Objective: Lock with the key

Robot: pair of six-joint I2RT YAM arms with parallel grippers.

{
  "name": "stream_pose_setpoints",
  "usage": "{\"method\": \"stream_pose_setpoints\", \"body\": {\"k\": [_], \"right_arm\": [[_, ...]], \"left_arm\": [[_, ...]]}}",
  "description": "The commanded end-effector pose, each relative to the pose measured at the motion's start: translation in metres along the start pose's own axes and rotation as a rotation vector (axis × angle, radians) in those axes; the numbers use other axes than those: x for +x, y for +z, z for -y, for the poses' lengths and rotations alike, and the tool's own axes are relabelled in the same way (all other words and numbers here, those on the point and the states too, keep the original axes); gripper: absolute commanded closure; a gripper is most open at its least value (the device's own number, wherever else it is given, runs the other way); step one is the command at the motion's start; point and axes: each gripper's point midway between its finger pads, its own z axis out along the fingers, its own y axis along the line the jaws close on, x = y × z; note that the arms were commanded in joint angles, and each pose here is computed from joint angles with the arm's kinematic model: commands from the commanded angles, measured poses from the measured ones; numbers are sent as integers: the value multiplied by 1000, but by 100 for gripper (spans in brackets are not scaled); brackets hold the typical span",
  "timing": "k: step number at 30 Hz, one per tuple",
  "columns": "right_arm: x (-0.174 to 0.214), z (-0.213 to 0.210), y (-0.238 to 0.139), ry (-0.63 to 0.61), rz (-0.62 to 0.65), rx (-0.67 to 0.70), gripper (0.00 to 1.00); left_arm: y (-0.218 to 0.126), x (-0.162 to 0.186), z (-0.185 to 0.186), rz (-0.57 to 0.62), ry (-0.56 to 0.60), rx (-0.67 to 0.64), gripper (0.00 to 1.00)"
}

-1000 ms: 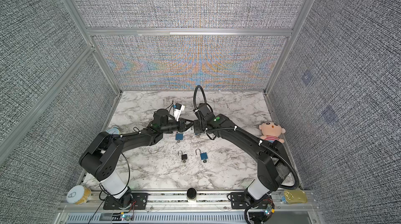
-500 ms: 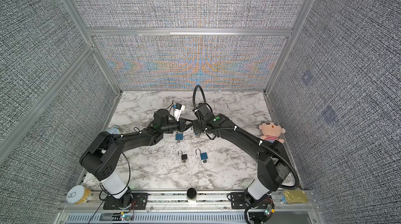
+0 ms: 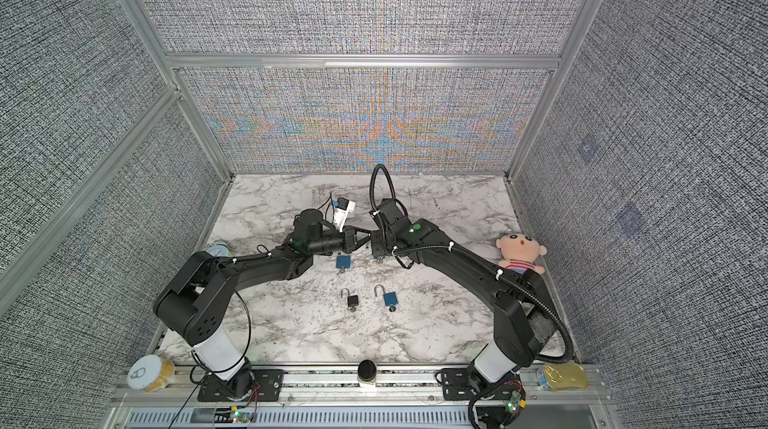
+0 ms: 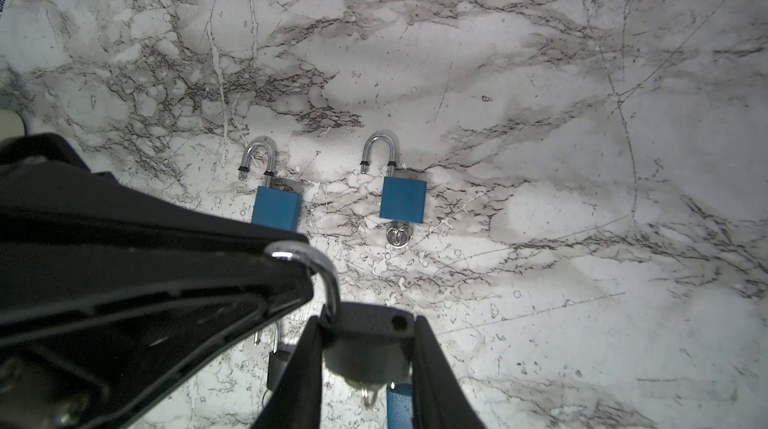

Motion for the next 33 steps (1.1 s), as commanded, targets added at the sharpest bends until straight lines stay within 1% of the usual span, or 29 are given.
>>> {"method": "stream_pose_setpoints", "body": {"k": [1, 2, 3, 6, 12, 18, 25, 30, 33], "right_arm": [[-8, -8, -3, 19, 37, -49, 57], [-9, -9, -4, 21, 42, -56, 51], [-10, -9, -5, 23, 48, -65, 47], [-12, -9, -13, 31, 68, -89, 42], [-14, -1, -29, 84, 134, -156, 40], [-13, -6, -44, 45, 186, -232, 40], [-15, -6, -48, 11, 249, -225, 40], [-20, -13, -51, -6, 297, -238, 40], [-24, -15, -54, -9, 326, -246, 40]], "left_arm": [[0, -6, 0, 19, -6, -9, 100], [0, -8, 1, 25, -9, -9, 100], [-1, -9, 2, 31, -12, -11, 100], [-3, -15, 4, 50, -16, -21, 100], [-7, -26, 4, 76, -28, -68, 100], [-14, -35, -1, 115, -64, -139, 100], [-17, -42, 1, 136, -86, -178, 100], [-15, -45, 10, 143, -95, -197, 100], [-16, -45, 13, 158, -128, -208, 100]]}}
